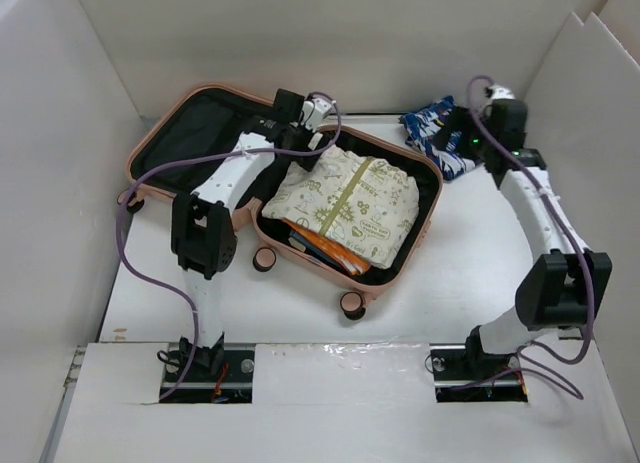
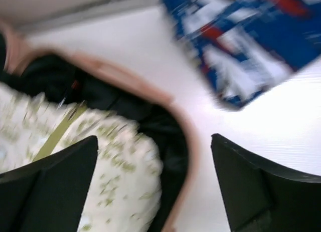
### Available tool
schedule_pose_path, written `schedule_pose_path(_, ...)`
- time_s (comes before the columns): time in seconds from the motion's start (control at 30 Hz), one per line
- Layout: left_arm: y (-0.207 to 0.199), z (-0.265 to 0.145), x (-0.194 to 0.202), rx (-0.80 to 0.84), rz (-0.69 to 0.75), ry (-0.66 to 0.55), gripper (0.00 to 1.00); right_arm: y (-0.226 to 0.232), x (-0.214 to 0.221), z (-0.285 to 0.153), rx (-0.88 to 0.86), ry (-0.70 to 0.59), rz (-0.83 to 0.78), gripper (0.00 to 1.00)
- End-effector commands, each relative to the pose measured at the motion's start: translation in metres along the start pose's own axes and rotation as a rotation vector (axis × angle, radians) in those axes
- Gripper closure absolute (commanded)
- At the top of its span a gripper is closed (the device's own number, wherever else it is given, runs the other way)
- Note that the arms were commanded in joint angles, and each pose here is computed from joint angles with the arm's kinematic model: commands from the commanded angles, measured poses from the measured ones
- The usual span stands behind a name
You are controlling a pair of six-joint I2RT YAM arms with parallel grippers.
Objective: Pack the luggage
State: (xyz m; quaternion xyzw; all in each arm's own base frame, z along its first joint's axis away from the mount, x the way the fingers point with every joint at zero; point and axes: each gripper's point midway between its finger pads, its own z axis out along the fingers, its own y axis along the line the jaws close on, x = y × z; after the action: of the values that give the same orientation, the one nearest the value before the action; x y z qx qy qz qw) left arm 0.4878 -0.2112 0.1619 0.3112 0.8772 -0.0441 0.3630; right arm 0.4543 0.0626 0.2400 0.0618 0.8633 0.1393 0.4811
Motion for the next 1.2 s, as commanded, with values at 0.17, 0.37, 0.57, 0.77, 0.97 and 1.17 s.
schedule_pose_path(0.17,0.052,-0.067,-0.056,-0.265,0.051,-0.063,0.0,-0.119,-0.012,0.06,0.186,0.015,0.272,0.0)
schedule_pose_path(0.37,0.071,-0.075,-0.057,-0.329,0.01,-0.068,0.0,-0.172,0.015,0.11,0.315,0.044,0.487,0.0)
schedule_pose_path(0.57,0.072,-0.073,-0.043,-0.281,-0.042,-0.041,0.0,-0.186,0.051,0.149,0.33,0.062,0.624,0.0)
schedule_pose_path(0.77,0.068,-0.067,-0.034,-0.266,-0.04,-0.021,0.0,-0.191,0.057,0.181,0.29,0.028,0.698,0.0)
schedule_pose_path(0.97,0.076,-0.069,-0.035,-0.263,-0.045,-0.041,0.0,-0.19,0.08,0.198,0.261,0.018,0.871,0.1)
schedule_pose_path(1.17,0.078,-0.07,-0.034,-0.233,-0.109,-0.039,0.0,-0.182,0.087,0.206,0.183,0.001,0.9,0.86)
